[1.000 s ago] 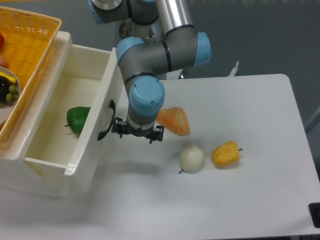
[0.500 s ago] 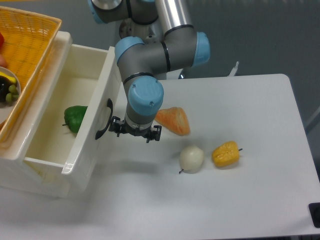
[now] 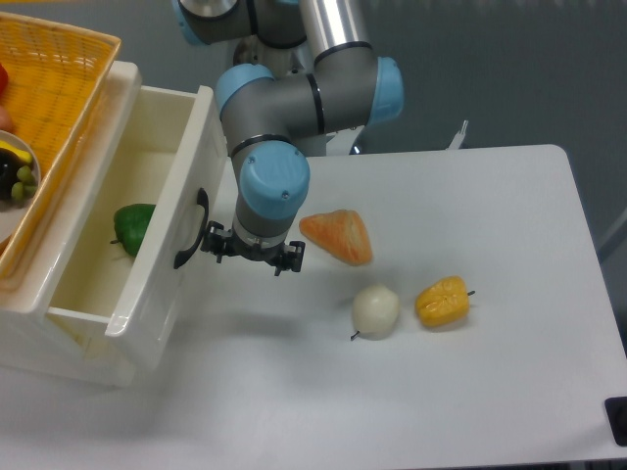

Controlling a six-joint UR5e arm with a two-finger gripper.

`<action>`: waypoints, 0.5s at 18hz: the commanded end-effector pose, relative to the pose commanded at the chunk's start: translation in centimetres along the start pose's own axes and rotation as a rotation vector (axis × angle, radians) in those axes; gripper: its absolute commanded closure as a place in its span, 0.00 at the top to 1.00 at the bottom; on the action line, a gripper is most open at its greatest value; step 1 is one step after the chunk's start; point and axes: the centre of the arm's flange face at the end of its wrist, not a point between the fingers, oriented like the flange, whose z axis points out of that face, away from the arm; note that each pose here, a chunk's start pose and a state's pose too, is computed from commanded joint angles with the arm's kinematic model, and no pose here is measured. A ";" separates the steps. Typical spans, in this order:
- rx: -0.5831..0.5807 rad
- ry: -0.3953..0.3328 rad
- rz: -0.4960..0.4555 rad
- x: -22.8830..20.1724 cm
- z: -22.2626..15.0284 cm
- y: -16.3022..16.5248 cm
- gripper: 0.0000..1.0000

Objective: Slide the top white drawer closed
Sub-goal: 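Push the drawer front inward into the white cabinet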

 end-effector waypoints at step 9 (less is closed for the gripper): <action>-0.008 0.001 0.022 1.7 0.4 -0.2 1.00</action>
